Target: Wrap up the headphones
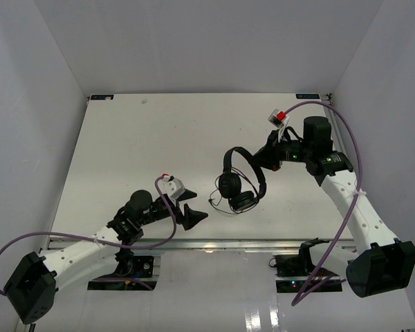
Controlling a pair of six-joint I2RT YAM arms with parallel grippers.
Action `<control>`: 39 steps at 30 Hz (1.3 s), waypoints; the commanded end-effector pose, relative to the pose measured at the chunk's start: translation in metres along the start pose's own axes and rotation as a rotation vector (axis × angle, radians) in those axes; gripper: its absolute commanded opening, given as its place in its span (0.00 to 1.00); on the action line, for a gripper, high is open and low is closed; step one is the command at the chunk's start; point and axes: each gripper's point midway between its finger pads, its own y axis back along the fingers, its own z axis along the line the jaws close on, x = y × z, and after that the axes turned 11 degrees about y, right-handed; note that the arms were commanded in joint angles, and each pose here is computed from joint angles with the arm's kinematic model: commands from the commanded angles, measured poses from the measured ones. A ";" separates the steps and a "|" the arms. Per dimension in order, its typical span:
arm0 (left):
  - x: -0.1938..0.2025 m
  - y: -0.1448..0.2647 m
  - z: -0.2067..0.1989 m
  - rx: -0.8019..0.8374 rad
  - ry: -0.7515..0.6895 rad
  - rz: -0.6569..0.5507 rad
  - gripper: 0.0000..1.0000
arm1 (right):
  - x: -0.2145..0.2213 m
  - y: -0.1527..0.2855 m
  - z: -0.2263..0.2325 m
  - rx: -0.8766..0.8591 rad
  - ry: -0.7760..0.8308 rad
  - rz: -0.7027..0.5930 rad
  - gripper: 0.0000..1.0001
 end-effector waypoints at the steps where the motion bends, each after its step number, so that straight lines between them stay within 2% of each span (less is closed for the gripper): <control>1: -0.013 -0.012 -0.022 0.129 -0.085 -0.081 0.98 | -0.038 0.005 0.007 -0.039 0.031 -0.073 0.08; 3: -0.006 -0.022 -0.017 0.114 -0.123 -0.057 0.98 | -0.041 0.004 0.008 -0.050 0.007 -0.076 0.08; 9: -0.018 -0.049 -0.009 0.083 -0.232 -0.063 0.98 | -0.044 0.003 0.010 -0.065 -0.018 -0.084 0.08; 14: -0.027 -0.072 0.011 -0.024 -0.325 -0.084 0.98 | -0.046 0.005 0.013 -0.076 -0.021 -0.092 0.08; 18: -0.039 -0.077 0.022 -0.088 -0.333 -0.153 0.97 | -0.049 0.006 0.018 -0.089 -0.022 -0.099 0.08; 22: -0.029 -0.086 0.015 -0.030 -0.293 -0.142 0.92 | -0.054 0.007 0.021 -0.106 -0.024 -0.109 0.08; 23: -0.025 -0.088 0.014 -0.018 -0.269 -0.134 0.88 | -0.055 0.008 0.023 -0.112 -0.029 -0.112 0.08; 24: -0.021 -0.091 0.014 -0.013 -0.241 -0.131 0.78 | -0.057 0.008 0.023 -0.116 -0.034 -0.115 0.08; 28: -0.028 -0.096 0.006 0.025 -0.172 -0.195 0.29 | -0.064 0.010 0.027 -0.129 -0.040 -0.127 0.08; 31: -0.027 -0.104 0.005 0.030 -0.154 -0.192 0.10 | -0.068 0.011 0.029 -0.132 -0.042 -0.133 0.08; 34: -0.031 -0.110 0.002 0.040 -0.143 -0.191 0.01 | -0.070 0.013 0.032 -0.143 -0.051 -0.139 0.08; 39: -0.033 -0.115 0.002 0.029 -0.122 -0.174 0.00 | -0.073 0.014 0.035 -0.157 -0.059 -0.148 0.08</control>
